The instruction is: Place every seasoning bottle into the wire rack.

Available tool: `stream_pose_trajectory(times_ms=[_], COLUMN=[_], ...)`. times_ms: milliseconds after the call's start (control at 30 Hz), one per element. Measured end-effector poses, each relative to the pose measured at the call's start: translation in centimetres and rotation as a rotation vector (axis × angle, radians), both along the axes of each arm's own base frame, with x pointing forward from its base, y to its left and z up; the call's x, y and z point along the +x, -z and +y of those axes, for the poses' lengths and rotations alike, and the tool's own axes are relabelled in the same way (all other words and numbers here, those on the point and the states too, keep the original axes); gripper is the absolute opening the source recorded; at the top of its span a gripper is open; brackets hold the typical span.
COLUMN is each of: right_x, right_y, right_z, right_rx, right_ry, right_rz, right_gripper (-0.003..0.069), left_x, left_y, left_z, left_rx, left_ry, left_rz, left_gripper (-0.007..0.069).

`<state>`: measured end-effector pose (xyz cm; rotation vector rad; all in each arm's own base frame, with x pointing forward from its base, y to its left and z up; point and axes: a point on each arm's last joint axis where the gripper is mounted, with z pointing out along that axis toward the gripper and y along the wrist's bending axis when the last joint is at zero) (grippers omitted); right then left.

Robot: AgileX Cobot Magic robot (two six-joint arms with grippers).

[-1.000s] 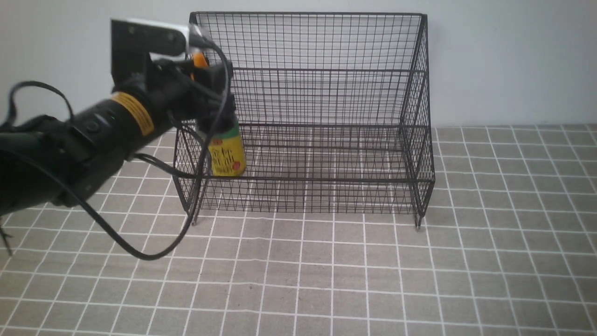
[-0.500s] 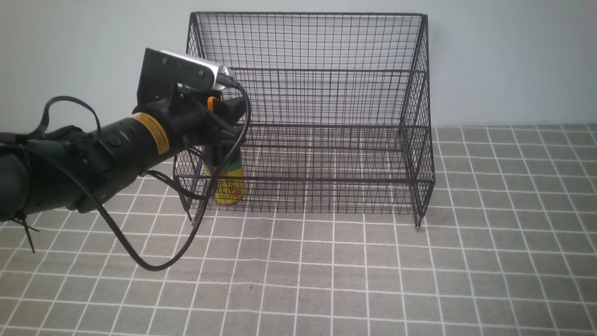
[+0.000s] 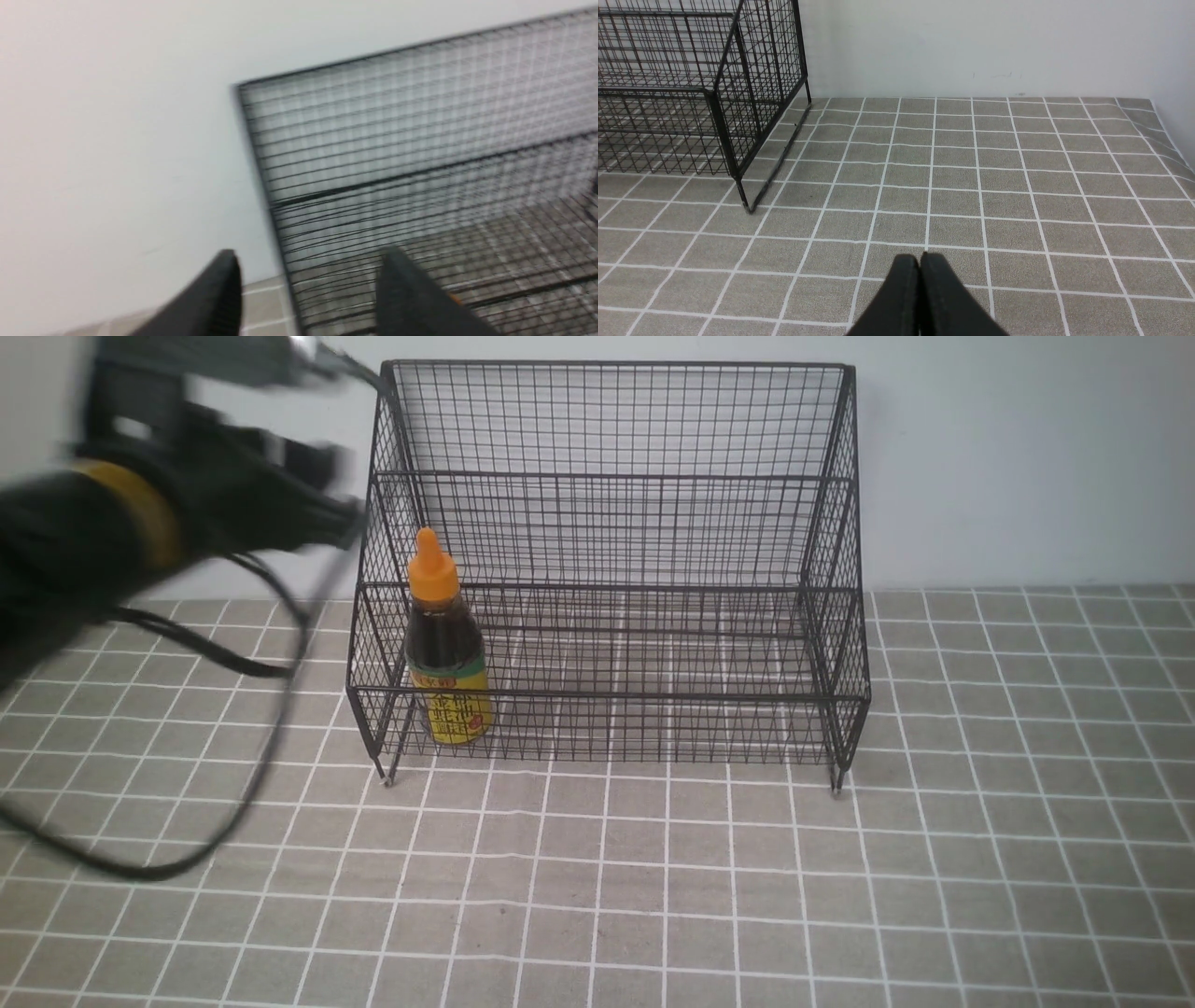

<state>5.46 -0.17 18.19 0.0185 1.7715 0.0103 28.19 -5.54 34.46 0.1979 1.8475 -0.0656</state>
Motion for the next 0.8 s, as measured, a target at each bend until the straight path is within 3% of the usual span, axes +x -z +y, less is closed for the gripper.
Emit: stream_pose_trajectory(times_ms=[33, 133, 300, 500, 533, 633, 800], right_x=[0.0, 0.0, 0.0, 0.0, 0.0, 0.0, 0.0], right_y=[0.0, 0.0, 0.0, 0.0, 0.0, 0.0, 0.0], right_z=[0.0, 0.0, 0.0, 0.0, 0.0, 0.0, 0.0], right_rx=[0.000, 0.000, 0.000, 0.000, 0.000, 0.000, 0.000], right_ry=[0.000, 0.000, 0.000, 0.000, 0.000, 0.000, 0.000], right_rz=[0.000, 0.000, 0.000, 0.000, 0.000, 0.000, 0.000], right_gripper=[-0.0015, -0.0015, -0.0015, -0.0015, -0.0015, -0.0015, -0.0015], left_x=[-1.2, -4.2, -8.6, -13.3, -14.7, -16.5, -18.2], left_y=[-0.6, -1.9, -2.4, -2.7, -3.3, -4.1, -4.8], left_z=[0.9, 2.7, 4.2, 3.3, 2.9, 2.5, 2.4], left_rx=[-0.001, -0.005, -0.003, -0.093, -0.140, -0.192, -0.212], left_ry=[-0.061, -0.216, -0.315, -0.158, -0.080, -0.007, 0.052], left_rz=[0.027, 0.105, 0.275, 0.426, 0.412, 0.374, 0.324], left_gripper=[0.0160, 0.0023, -0.0004, -0.0004, -0.0004, -0.0004, -0.0004])
